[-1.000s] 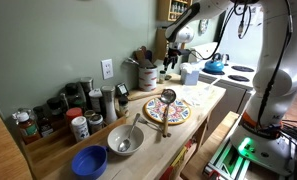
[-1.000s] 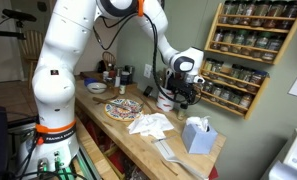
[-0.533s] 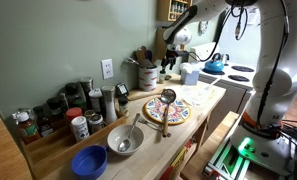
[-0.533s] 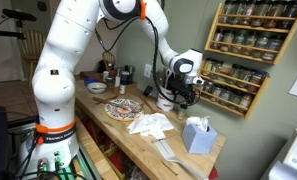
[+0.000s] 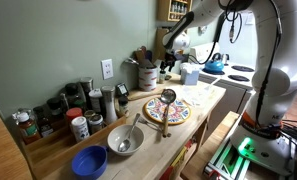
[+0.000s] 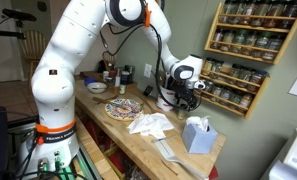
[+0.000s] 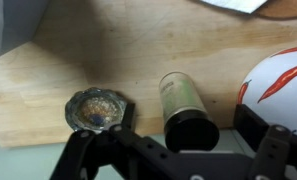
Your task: Put the bottle on the bottom shelf
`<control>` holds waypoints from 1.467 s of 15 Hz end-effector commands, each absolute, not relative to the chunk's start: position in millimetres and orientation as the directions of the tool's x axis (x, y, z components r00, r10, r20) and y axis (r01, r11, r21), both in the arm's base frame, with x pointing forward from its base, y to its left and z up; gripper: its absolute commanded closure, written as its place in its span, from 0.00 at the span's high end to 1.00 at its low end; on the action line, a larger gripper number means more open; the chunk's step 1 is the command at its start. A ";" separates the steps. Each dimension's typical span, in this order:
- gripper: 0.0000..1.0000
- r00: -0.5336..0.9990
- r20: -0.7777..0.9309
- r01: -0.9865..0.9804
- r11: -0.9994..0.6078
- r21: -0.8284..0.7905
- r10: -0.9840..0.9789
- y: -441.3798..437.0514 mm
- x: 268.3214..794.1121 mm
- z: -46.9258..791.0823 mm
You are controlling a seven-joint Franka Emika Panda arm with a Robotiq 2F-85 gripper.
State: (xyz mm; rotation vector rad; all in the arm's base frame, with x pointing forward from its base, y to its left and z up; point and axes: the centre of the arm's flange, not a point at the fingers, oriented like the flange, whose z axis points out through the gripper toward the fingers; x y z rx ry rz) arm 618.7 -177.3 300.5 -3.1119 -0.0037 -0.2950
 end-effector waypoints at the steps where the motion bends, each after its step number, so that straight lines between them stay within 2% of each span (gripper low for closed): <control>1: 1.00 0.977 0.210 -0.008 -0.999 -0.041 -0.017 -171.5 631.3 291.9; 19: 1.00 0.940 0.314 -0.096 -0.986 -0.136 -0.135 -170.4 623.0 273.9; 20: 0.75 0.937 0.319 -0.103 -0.986 -0.132 -0.141 -171.6 622.5 273.5; 21: 0.74 0.936 0.321 -0.103 -0.986 -0.133 -0.141 -171.6 622.2 273.0; 22: 0.66 0.938 0.317 -0.108 -0.986 -0.128 -0.144 -172.1 621.0 273.0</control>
